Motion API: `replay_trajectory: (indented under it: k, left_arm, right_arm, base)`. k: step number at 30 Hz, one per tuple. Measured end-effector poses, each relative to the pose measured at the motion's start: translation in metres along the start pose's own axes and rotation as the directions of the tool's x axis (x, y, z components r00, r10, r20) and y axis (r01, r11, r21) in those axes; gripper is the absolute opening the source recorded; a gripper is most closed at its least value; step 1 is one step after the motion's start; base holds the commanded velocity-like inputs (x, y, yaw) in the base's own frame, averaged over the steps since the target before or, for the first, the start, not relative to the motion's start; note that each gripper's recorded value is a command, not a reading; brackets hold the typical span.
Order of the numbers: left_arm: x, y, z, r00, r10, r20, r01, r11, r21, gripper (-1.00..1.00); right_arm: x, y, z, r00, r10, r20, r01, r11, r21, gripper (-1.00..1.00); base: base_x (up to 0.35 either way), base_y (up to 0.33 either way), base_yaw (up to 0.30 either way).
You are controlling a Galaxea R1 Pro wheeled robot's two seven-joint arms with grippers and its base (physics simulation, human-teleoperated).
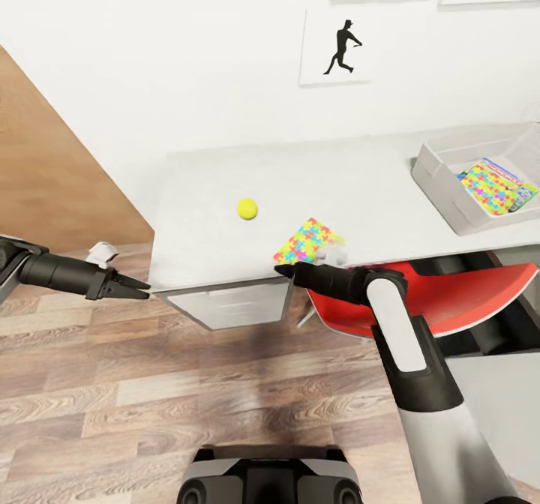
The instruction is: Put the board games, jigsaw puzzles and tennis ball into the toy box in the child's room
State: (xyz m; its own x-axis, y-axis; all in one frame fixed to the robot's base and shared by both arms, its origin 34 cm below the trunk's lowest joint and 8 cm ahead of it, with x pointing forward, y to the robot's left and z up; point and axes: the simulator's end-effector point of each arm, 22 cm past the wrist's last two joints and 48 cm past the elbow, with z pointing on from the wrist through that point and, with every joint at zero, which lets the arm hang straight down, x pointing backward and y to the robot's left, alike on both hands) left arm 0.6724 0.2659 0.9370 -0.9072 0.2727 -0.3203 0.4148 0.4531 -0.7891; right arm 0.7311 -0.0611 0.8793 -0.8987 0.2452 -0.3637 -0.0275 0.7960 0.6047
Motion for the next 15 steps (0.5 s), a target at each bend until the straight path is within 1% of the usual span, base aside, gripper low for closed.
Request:
replay_trajectory:
  k: [4, 5, 7, 8, 10, 11, 12, 13, 15]
  left_arm:
    - [0.006, 0.014, -0.005, 1.000, -0.025, 0.000, 0.025, 0.999, -0.029, 1.00]
    - [0.008, 0.017, -0.006, 1.000, -0.031, -0.002, 0.031, 0.999, -0.037, 1.00]
    - [0.017, 0.032, -0.010, 0.998, -0.052, -0.019, 0.050, 0.996, -0.080, 1.00]
    - [0.019, 0.035, -0.011, 0.998, -0.055, -0.024, 0.053, 0.994, -0.093, 1.00]
    - [0.027, 0.047, -0.015, 0.997, -0.068, -0.042, 0.062, 0.989, -0.132, 1.00]
    - [0.034, 0.055, -0.018, 0.995, -0.081, -0.055, 0.072, 0.985, -0.160, 1.00]
    - [0.038, 0.060, -0.020, 0.994, -0.090, -0.062, 0.078, 0.981, -0.175, 1.00]
    - [0.046, 0.070, -0.024, 0.991, -0.108, -0.076, 0.090, 0.975, -0.204, 1.00]
    - [0.059, 0.085, -0.031, 0.988, -0.126, -0.092, 0.101, 0.965, -0.241, 1.00]
  right_arm:
    - [0.042, 0.006, 0.006, 0.998, 0.002, -0.070, -0.003, 1.000, -0.009, 1.00]
    - [0.047, 0.007, 0.007, 0.997, 0.001, -0.077, -0.002, 1.000, -0.011, 1.00]
    - [0.065, 0.011, 0.008, 0.994, -0.003, -0.108, 0.001, 1.000, -0.016, 1.00]
    - [0.069, 0.011, 0.008, 0.993, -0.004, -0.115, 0.002, 1.000, -0.017, 1.00]
    - [0.080, 0.013, 0.008, 0.991, -0.006, -0.132, 0.004, 1.000, -0.018, 1.00]
    - [0.086, 0.013, 0.008, 0.990, -0.005, -0.142, 0.003, 1.000, -0.018, 1.00]
    - [0.089, 0.013, 0.008, 0.989, -0.005, -0.146, 0.002, 1.000, -0.018, 1.00]
    - [0.095, 0.013, 0.008, 0.988, -0.001, -0.155, -0.001, 1.000, -0.017, 1.00]
    - [0.103, 0.012, 0.007, 0.986, 0.005, -0.166, -0.007, 1.000, -0.014, 1.00]
  base:
    - [0.000, 0.000, 0.000]
    - [0.000, 0.000, 0.000]
    - [0.000, 0.000, 0.000]
    - [0.000, 0.000, 0.000]
    - [0.000, 0.000, 0.000]
    - [0.000, 0.000, 0.000]
    - [0.000, 0.000, 0.000]
    - [0.000, 0.000, 0.000]
    - [0.000, 0.000, 0.000]
